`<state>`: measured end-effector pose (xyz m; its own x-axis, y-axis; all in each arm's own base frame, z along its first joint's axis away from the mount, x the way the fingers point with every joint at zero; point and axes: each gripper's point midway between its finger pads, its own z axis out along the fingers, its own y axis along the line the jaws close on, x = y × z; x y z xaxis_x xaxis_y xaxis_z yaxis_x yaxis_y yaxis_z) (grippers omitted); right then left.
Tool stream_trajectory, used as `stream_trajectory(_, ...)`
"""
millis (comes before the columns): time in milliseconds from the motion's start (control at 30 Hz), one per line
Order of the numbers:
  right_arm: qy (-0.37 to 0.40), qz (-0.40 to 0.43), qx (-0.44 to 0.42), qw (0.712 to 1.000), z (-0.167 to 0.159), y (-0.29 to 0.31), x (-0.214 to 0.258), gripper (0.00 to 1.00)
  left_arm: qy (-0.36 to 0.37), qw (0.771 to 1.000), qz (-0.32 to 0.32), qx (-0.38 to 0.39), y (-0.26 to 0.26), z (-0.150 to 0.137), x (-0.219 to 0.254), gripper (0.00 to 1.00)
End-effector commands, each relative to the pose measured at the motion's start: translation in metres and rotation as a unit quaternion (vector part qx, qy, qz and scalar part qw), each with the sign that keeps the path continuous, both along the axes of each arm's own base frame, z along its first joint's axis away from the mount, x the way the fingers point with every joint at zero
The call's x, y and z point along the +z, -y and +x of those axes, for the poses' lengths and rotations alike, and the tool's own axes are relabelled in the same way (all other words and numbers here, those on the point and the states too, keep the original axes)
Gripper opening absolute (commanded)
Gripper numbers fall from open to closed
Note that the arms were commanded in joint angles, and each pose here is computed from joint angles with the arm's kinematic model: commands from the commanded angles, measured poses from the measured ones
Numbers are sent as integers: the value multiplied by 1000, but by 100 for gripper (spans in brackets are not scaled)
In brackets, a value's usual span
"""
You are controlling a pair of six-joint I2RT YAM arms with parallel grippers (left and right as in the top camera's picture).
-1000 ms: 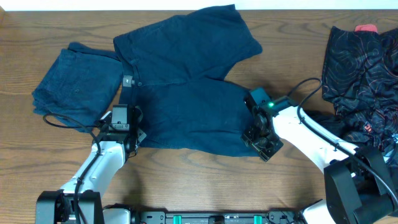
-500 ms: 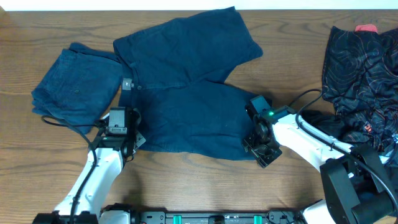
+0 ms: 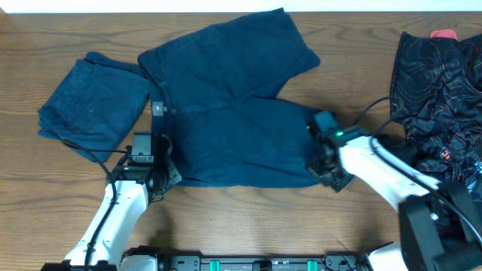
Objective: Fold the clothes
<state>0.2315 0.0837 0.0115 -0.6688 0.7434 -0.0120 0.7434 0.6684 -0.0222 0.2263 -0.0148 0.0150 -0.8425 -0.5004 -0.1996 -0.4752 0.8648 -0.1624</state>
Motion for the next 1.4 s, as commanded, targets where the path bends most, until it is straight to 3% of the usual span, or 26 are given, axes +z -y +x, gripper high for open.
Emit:
stream_trajectory(0,79,-46,57,994,35,34,37,1,23,998,-18,-51,10,8,21,6)
stream_trajectory(133,137,-60,75,986,46,60,74,1,29,997,-13,-77,13,1,41,6)
stream_trajectory(267,165,-77,43,982,32,90,105,1,45,994,-14,-94,18,-9,59,6)
stream_trajectory(500,163,-94,52,981,-1,107,127,1,73,988,-76,-114,39,-26,81,6)
stream_trajectory(733,156,-105,79,979,-13,110,136,1,68,989,-79,-106,37,-60,103,6)
stream_trajectory(900,238,-141,146,950,28,113,185,1,156,980,-68,-104,34,-52,149,6)
stream_trajectory(1133,367,-171,223,887,111,100,256,1,263,965,-20,-11,7,-5,182,6)
stream_trajectory(1367,438,-160,256,847,203,78,251,1,312,949,-5,45,-4,61,190,6)
